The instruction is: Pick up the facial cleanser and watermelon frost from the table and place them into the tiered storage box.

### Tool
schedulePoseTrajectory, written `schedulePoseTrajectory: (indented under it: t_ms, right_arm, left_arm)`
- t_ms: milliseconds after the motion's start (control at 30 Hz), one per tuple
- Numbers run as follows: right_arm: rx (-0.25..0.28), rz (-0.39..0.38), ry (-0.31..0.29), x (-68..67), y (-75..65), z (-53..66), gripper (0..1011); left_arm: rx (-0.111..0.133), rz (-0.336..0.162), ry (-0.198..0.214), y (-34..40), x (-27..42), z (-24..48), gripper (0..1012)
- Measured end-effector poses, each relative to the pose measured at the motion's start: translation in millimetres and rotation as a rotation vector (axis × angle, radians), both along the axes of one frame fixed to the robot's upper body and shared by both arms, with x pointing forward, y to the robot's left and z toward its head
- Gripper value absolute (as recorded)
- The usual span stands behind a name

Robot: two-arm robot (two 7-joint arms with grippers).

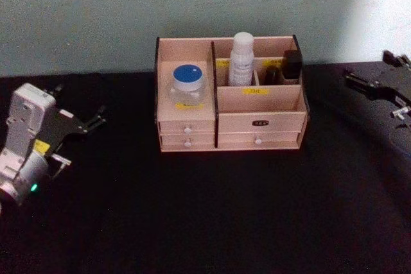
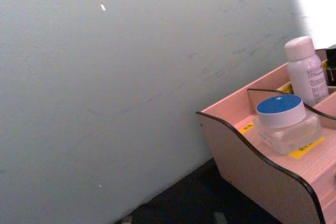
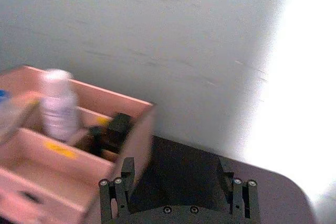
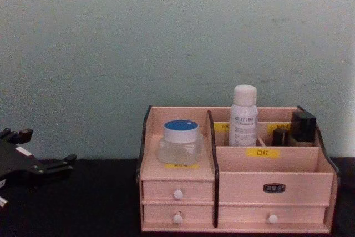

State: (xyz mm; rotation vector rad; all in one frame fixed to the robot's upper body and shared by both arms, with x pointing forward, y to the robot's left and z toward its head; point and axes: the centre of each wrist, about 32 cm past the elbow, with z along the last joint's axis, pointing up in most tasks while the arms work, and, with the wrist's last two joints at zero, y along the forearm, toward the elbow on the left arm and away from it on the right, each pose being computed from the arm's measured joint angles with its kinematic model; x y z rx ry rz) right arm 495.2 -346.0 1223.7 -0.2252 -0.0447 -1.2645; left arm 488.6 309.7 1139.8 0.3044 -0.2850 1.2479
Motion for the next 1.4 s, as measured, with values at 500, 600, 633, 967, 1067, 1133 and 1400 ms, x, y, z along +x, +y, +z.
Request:
schedulePoseTrajectory:
  t_ms: [500,600,633,967,1067,1133,1400]
  right_arm:
    - [-0.103,-0.175,0.046,4.0,21.5,-52.0,1002]
    - [-0.133,-0.180,0.058,4.7,26.4,-61.9,1002]
    - [-0.140,-0.180,0.065,5.0,28.1,-66.0,1002]
    - [-0.149,-0.179,0.077,6.1,32.1,-75.8,1002]
    - [-0.149,-0.179,0.076,6.1,32.0,-75.4,1003]
    - [-0.149,-0.178,0.076,6.1,31.9,-75.2,1003]
    - [-0.149,-0.178,0.074,6.0,31.7,-74.6,1002]
  left_arm:
    - [0.000,0.000,0.000,0.0,0.0,0.0,1001]
    - [0.000,0.000,0.000,0.0,0.0,0.0,1001]
    - [0.000,0.000,0.000,0.0,0.0,0.0,1001]
    - [0.000,0.000,0.000,0.0,0.0,0.0,1001]
    - [0.000,0.000,0.000,0.0,0.0,0.0,1001]
    - [0.000,0.000,0.000,0.0,0.0,0.0,1001]
    - [0.000,0.000,0.000,0.0,0.0,0.0,1001]
